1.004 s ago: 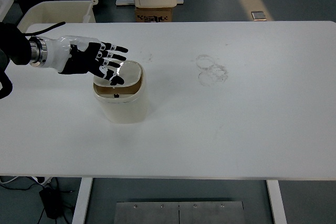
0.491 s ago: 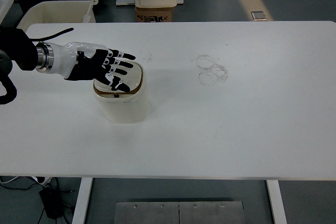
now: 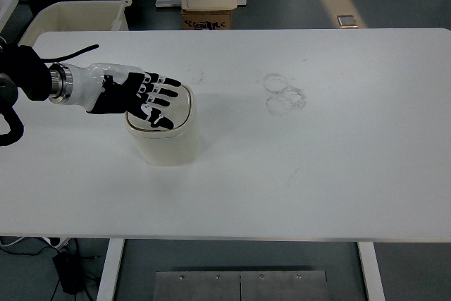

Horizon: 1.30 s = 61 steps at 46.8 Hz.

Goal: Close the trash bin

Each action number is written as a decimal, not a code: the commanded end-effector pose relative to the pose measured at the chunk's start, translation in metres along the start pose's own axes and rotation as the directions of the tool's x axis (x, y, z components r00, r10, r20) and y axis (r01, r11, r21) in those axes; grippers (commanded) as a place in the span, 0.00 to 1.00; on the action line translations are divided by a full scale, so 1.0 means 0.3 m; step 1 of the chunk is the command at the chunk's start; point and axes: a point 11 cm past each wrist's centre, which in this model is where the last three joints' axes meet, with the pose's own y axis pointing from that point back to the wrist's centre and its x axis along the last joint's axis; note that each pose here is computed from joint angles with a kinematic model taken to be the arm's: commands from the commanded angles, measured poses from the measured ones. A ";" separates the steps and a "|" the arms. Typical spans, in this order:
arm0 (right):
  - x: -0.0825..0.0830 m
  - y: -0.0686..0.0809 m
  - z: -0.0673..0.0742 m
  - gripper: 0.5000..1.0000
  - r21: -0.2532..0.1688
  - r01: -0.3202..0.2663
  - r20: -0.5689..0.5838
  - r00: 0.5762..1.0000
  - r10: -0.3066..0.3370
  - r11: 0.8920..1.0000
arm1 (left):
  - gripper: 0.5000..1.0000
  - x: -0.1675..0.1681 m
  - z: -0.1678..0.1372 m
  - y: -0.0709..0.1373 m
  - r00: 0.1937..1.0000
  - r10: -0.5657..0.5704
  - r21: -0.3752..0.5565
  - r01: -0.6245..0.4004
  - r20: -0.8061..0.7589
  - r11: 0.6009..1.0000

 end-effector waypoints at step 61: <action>0.000 0.000 0.000 0.98 0.000 0.000 0.000 1.000 0.000 1.000 | 1.00 0.219 0.245 0.154 0.985 0.166 -0.265 -0.170 -0.041 0.949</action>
